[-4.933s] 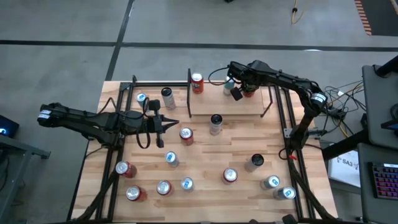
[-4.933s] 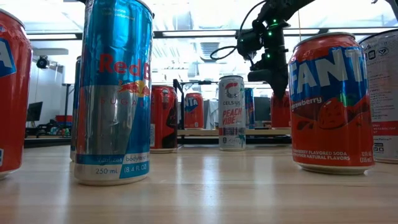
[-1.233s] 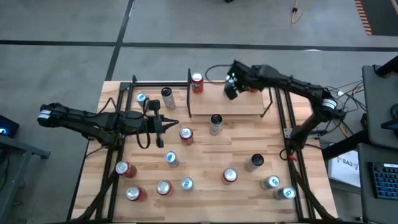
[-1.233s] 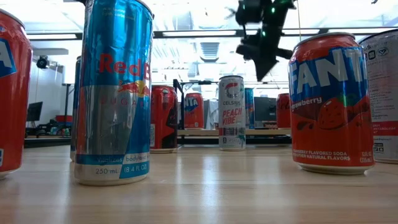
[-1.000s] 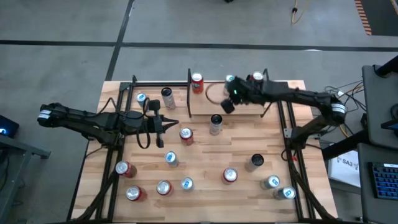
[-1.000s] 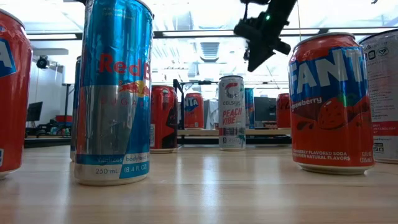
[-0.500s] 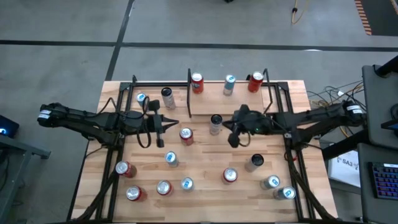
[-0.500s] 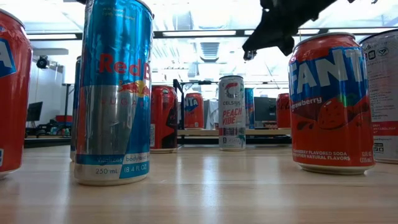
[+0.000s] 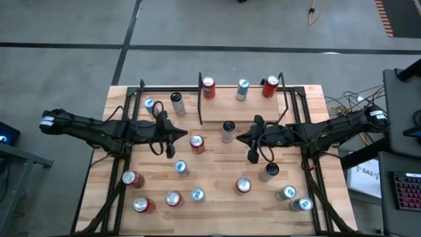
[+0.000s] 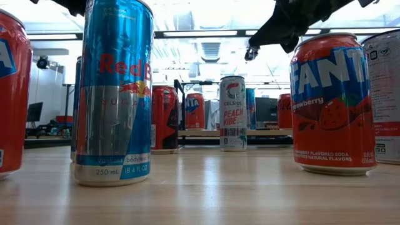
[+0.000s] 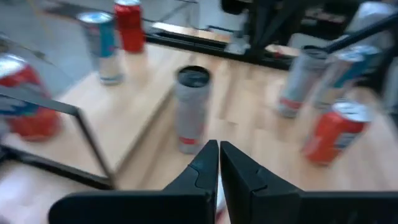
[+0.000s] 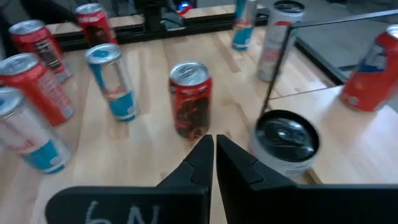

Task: Place canned beverage on shelf
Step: Put the blue soda can on the shelf

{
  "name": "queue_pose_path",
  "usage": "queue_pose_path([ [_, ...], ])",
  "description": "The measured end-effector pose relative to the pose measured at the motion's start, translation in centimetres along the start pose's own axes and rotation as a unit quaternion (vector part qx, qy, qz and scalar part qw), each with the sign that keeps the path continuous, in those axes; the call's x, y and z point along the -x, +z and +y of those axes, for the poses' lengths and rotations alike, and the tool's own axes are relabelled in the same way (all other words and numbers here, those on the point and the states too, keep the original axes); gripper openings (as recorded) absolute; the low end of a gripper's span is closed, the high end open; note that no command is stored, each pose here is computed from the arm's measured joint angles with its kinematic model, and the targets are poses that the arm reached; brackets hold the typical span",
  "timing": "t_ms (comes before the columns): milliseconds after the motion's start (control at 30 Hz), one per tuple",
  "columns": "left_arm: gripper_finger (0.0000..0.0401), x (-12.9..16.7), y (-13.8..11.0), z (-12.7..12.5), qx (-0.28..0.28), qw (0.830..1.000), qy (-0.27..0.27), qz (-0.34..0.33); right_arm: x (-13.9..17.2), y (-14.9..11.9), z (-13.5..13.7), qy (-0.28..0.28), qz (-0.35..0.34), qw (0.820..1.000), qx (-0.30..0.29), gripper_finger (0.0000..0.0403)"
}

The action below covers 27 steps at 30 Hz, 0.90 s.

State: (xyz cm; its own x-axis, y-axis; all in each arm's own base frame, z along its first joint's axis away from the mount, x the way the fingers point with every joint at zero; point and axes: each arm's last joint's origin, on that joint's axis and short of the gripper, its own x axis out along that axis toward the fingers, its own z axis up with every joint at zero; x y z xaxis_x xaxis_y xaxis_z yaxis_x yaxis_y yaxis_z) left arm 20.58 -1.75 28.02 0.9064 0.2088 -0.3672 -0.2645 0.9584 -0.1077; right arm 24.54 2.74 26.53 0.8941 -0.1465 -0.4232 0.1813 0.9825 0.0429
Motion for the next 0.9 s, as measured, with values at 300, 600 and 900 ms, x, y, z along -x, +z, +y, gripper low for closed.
queue_pose_path([
  [300, 0.0, -1.2, 1.0, -1.2, 0.029, 0.998, -0.055, -0.013, 0.3, -0.1, 1.5, 0.064, -0.009, 0.996, 0.061, 0.0009],
  [600, 0.0, -2.0, 2.8, -3.6, 0.019, 0.994, -0.079, 0.068, 0.5, 0.6, 2.0, 0.072, -0.053, 0.99, 0.111, 0.0009],
  [900, 0.0, -3.1, 1.9, -4.5, 0.008, 0.989, -0.069, 0.128, 0.5, 0.7, 1.9, 0.066, -0.056, 0.987, 0.133, 0.0009],
])
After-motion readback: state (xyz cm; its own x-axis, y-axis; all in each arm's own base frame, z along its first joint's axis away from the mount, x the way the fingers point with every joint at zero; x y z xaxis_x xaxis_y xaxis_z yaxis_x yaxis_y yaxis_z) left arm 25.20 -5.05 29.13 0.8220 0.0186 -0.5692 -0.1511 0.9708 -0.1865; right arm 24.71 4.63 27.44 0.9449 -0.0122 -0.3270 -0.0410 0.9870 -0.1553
